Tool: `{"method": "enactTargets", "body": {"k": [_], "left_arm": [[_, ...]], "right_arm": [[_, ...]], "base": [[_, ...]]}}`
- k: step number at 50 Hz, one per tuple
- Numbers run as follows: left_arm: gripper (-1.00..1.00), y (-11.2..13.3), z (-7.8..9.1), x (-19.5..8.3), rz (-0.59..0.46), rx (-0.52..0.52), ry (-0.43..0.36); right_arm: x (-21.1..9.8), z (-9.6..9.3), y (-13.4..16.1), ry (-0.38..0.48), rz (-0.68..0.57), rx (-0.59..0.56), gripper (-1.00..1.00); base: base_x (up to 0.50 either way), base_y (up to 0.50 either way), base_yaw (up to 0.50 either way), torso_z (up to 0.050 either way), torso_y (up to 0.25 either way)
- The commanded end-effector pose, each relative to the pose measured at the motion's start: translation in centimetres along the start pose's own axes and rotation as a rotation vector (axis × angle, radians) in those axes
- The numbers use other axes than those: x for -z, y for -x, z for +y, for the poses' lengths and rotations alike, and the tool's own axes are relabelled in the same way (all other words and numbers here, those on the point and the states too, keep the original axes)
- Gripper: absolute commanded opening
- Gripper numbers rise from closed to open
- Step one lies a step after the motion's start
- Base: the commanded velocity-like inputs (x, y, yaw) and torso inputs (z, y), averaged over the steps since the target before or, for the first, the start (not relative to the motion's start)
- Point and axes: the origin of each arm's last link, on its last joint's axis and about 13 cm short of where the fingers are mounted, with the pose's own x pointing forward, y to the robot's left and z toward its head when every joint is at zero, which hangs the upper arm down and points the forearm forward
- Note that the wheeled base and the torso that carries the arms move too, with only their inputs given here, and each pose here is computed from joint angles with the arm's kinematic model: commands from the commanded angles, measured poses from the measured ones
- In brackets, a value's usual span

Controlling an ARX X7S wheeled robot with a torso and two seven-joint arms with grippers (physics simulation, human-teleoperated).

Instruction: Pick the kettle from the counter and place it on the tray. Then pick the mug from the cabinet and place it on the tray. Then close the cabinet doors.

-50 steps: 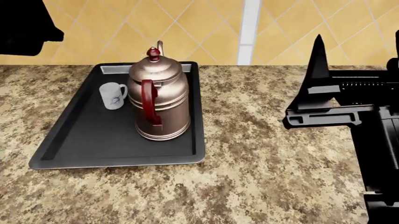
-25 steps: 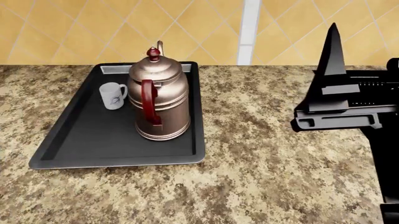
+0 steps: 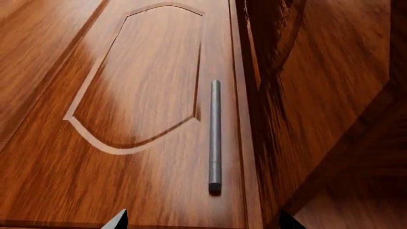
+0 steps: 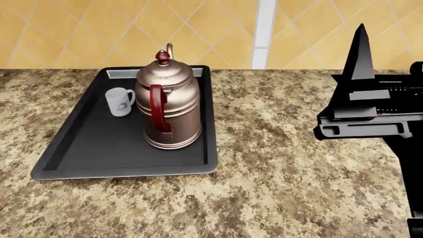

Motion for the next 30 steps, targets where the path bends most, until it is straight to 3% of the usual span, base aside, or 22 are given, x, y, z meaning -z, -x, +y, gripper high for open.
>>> {"method": "enactTargets", "body": {"k": [1, 12, 30], "left_arm": [[1.00, 0.0, 0.1, 0.0, 0.000, -0.007, 0.001], [1.00, 0.0, 0.2, 0.2, 0.009, -0.015, 0.001], [1.00, -0.3, 2.4, -2.3, -0.032, -0.169, -0.081]], "right_arm": [[0.1, -0.1, -0.1, -0.005, 0.003, 0.008, 1.00], [0.2, -0.1, 0.0, 0.010, 0.000, 0.017, 1.00], [0.1, -0.1, -0.1, 0.014, 0.000, 0.019, 1.00]], "base": [[0.00, 0.00, 0.00, 0.000, 0.000], [0.00, 0.00, 0.00, 0.000, 0.000], [0.00, 0.00, 0.00, 0.000, 0.000]]}}
